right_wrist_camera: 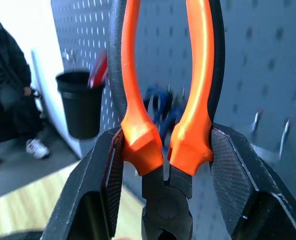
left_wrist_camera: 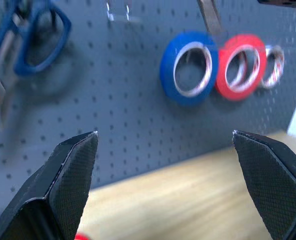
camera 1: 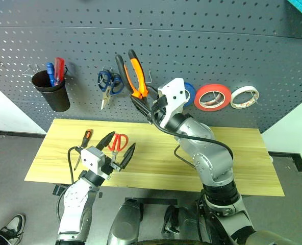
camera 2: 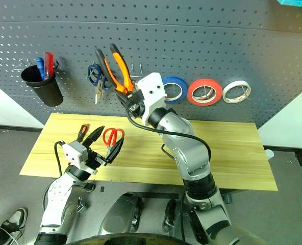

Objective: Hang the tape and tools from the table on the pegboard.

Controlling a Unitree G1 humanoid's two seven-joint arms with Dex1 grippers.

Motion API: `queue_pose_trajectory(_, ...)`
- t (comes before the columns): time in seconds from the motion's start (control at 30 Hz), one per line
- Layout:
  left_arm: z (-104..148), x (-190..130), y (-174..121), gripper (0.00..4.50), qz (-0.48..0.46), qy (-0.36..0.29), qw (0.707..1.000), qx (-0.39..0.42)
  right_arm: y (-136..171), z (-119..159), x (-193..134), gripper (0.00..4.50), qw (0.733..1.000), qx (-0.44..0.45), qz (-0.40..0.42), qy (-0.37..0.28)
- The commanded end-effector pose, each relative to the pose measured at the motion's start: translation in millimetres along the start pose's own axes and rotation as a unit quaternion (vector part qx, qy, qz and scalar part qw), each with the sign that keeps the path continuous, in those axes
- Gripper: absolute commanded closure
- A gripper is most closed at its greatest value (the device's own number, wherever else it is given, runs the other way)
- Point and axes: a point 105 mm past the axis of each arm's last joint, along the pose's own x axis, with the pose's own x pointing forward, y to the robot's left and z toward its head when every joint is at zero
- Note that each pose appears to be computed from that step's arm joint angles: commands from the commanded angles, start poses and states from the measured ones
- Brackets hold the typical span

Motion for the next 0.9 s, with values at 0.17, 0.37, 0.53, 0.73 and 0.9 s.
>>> queue_pose_trajectory(0.17,8.3,10.8,5.4,0.0,0.014,-0.04,0.999,0.011,0.3,62.3,26.1,2.39,0.991,-0.052,-0.017,-0.121)
queue_pose_trajectory(0.37,12.5,13.2,3.4,0.0,0.013,-0.048,0.999,0.019,-10.9,60.3,48.7,2.39,0.99,-0.064,-0.036,-0.124)
queue_pose_trajectory(0.53,19.8,16.4,3.0,0.0,0.015,-0.057,0.998,0.026,-21.1,49.2,64.7,2.39,0.989,-0.077,-0.058,-0.111)
queue_pose_trajectory(0.73,29.6,18.9,0.8,0.0,0.019,-0.071,0.997,0.032,-31.7,38.7,76.9,2.39,0.989,-0.082,-0.081,-0.097)
queue_pose_trajectory(0.9,33.4,20.0,7.9,0.0,0.048,-0.08,0.994,0.055,-36.8,29.7,80.4,2.39,0.988,-0.085,-0.093,-0.085)
